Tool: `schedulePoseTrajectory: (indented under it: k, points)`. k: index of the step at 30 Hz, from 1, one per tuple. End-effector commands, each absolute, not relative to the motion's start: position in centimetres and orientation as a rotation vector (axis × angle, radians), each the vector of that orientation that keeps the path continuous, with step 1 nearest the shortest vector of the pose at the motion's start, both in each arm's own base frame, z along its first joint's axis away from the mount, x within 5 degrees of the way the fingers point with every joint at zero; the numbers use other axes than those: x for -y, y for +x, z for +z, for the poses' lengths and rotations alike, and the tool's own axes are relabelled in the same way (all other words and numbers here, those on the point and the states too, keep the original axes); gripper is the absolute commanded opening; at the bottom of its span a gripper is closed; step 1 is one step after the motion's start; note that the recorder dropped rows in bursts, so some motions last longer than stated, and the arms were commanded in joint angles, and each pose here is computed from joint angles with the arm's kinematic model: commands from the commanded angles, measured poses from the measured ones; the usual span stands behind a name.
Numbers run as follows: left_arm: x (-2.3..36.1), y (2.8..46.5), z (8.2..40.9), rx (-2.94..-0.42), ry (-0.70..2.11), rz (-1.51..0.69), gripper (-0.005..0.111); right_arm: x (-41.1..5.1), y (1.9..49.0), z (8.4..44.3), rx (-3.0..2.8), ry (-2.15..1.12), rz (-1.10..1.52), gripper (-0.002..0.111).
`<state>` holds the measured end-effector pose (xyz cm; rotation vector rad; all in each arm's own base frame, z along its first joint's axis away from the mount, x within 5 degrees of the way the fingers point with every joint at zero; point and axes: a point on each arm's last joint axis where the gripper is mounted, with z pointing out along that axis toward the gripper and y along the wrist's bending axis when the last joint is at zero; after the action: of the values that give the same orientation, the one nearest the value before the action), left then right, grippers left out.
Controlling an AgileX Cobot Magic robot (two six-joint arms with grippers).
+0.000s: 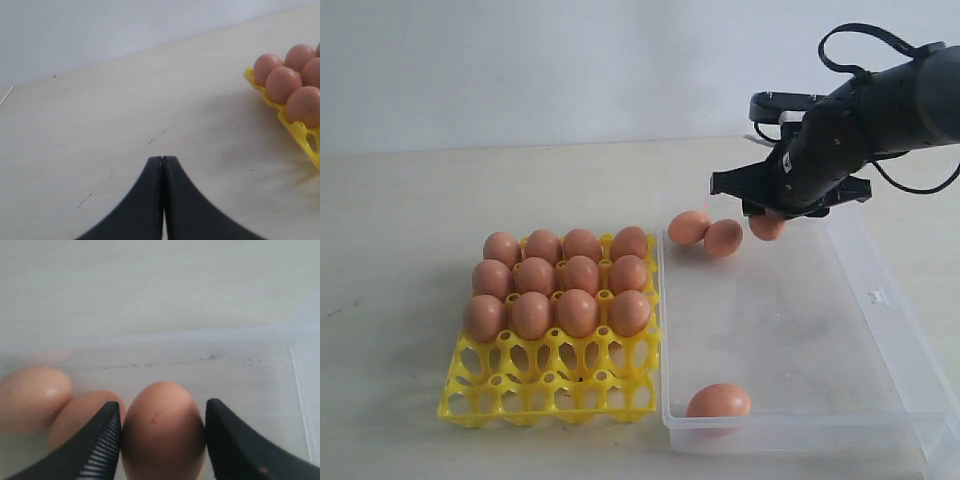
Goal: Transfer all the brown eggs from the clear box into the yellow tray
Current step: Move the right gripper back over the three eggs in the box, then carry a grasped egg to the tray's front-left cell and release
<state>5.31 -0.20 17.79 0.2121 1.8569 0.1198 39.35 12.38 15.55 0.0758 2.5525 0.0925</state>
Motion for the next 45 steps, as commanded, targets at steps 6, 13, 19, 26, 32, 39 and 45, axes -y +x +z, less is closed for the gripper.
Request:
schedulePoseTrajectory:
  k: [6, 13, 19, 26, 32, 39, 45]
  points:
    - [0.2, 5.3, 18.0, -1.837, 0.198, 0.108, 0.000, -19.0, 32.7, 20.1, -2.031, -0.296, 0.642, 0.000]
    - [0.2, 5.3, 18.0, -1.837, 0.198, 0.108, 0.000, -24.5, 27.8, 18.8, -1.906, -0.558, 0.923, 0.000]
    - [0.2, 5.3, 18.0, -1.837, 0.198, 0.108, 0.000, -28.2, 25.0, 15.6, -1.829, -0.799, 1.040, 0.000]
    - [0.2, 5.3, 18.0, -1.837, 0.198, 0.108, 0.000, -30.1, 23.5, 13.3, -1.807, -0.869, 1.129, 0.000]
    - [0.2, 5.3, 18.0, -1.837, 0.198, 0.108, 0.000, -31.5, 24.2, 12.5, -1.813, -0.876, 1.201, 0.000]
    - [0.2, 5.3, 18.0, -1.837, 0.198, 0.108, 0.000, -31.7, 24.6, 11.1, -1.862, -0.845, 1.208, 0.020]
    - [0.2, 5.3, 18.0, -1.837, 0.198, 0.108, 0.000, -31.7, 24.8, 11.0, -1.874, -0.806, 1.205, 0.049]
